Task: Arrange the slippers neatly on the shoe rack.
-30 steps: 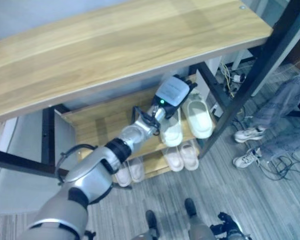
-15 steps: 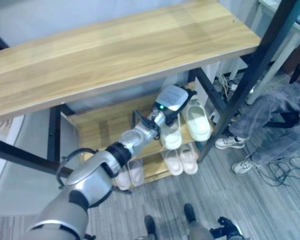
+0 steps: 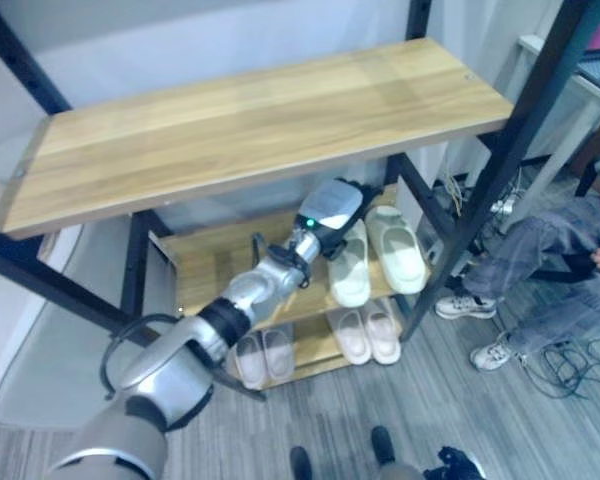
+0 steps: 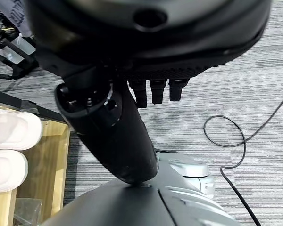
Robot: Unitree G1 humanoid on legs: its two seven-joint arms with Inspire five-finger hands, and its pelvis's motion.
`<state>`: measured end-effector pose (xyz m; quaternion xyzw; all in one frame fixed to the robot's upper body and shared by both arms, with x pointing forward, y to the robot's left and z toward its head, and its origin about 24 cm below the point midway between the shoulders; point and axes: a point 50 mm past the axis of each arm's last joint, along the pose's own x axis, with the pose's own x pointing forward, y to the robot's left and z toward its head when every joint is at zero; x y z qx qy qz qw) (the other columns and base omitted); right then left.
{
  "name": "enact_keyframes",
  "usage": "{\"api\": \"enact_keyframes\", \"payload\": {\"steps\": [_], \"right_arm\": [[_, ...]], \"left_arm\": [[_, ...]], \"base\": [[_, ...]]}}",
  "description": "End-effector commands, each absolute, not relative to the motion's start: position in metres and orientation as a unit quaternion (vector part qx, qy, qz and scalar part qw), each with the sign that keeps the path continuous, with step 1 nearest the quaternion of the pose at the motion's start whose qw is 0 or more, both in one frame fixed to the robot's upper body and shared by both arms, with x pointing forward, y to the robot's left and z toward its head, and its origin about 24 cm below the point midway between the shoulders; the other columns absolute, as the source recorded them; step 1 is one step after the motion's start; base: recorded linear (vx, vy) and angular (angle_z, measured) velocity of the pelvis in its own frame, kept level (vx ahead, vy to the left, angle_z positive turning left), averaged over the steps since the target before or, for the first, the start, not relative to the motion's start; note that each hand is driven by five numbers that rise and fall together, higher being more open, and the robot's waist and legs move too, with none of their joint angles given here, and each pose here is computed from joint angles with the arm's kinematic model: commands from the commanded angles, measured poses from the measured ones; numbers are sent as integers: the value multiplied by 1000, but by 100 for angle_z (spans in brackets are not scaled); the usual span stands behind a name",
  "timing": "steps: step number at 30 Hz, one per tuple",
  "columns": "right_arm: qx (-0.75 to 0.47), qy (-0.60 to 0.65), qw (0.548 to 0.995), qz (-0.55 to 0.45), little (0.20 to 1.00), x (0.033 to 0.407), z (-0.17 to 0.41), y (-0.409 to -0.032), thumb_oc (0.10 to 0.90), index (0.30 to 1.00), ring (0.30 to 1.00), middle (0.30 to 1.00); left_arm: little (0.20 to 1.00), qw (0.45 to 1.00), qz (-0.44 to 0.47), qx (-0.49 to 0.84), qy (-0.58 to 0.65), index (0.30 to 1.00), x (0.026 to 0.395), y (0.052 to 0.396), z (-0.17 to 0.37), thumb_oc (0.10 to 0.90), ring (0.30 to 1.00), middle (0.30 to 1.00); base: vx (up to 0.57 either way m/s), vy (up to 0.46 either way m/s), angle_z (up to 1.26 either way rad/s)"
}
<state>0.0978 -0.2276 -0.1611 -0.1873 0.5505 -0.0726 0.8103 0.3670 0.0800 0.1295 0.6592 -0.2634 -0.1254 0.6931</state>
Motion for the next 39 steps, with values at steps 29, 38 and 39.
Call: {"api": "enact_keyframes", "payload": {"steps": [29, 38, 39], "right_arm": [[-160, 609, 776, -27, 900, 56, -175, -199, 800, 900, 900, 900], [-157, 606, 779, -29, 900, 59, -174, -199, 800, 900, 900, 900], [-157, 605, 780, -29, 900, 60, -174, -199, 800, 900, 900, 900]], "left_arm": [[900, 884, -120, 414, -182, 900, 315, 138, 99, 800, 900, 900], [900, 904, -160, 363, -158, 900, 307, 123, 86, 800, 900, 900], [900, 906, -163, 358, -155, 900, 306, 122, 85, 800, 900, 900]], "base": [[-1, -8, 3], [0, 0, 0], [0, 0, 0]]}}
